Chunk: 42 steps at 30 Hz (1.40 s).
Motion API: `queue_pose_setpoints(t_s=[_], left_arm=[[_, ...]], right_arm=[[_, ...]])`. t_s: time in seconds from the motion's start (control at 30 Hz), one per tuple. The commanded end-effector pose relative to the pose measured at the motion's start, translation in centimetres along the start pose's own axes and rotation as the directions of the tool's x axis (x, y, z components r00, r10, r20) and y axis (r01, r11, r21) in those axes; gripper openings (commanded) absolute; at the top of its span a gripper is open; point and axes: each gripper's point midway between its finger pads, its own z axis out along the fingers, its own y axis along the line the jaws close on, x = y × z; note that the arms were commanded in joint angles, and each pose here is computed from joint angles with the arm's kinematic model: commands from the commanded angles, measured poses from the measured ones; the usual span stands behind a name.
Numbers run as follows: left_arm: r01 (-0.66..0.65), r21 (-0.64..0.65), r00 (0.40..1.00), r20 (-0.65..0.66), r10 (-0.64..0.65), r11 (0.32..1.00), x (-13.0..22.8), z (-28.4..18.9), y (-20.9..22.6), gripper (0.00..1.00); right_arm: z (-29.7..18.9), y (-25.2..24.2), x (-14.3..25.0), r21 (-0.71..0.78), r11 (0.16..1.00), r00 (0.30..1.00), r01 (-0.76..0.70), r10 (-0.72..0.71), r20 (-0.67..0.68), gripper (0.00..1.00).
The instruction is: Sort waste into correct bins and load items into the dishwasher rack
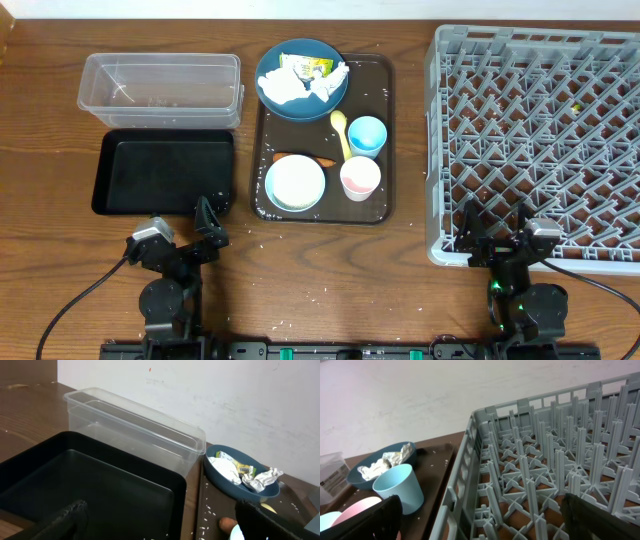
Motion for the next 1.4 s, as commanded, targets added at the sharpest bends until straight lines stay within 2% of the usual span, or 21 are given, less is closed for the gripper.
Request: queue_pose_setpoints(t_s=[0.0, 1.23, 1.33, 1.37], left_arm=[[-0.018, -0.008, 0.999, -0.041, 0.018, 1.000, 1.8, 0.2, 0.5, 0.96], [-0.018, -0.008, 0.999, -0.041, 0.018, 1.000, 1.8, 0.2, 0.5, 0.96], [-0.018, -0.008, 0.999, -0.039, 0.018, 1.000, 1.7, 0.2, 0.5, 0.96], [-0.018, -0.011, 0.999, -0.036, 0.017, 1.000, 1.7, 0.2, 0.5, 0.96]], right_arm=[[0.0, -0.2, 0.0, 0.007, 1.000, 1.000, -0.014, 0.014, 0.003, 0.99], [0.0, -0.2, 0.0, 0.007, 1.000, 1.000, -0.014, 0.014, 0.003, 0.99], [-0.1, -1.4, -1.7, 0.082, 0.997, 0.997, -0.011, 0.005, 0.079, 0.99], [-0.1, -1.2, -1.9, 0.066, 0.997, 0.996, -0.031, 0.025, 0.091, 0.99]])
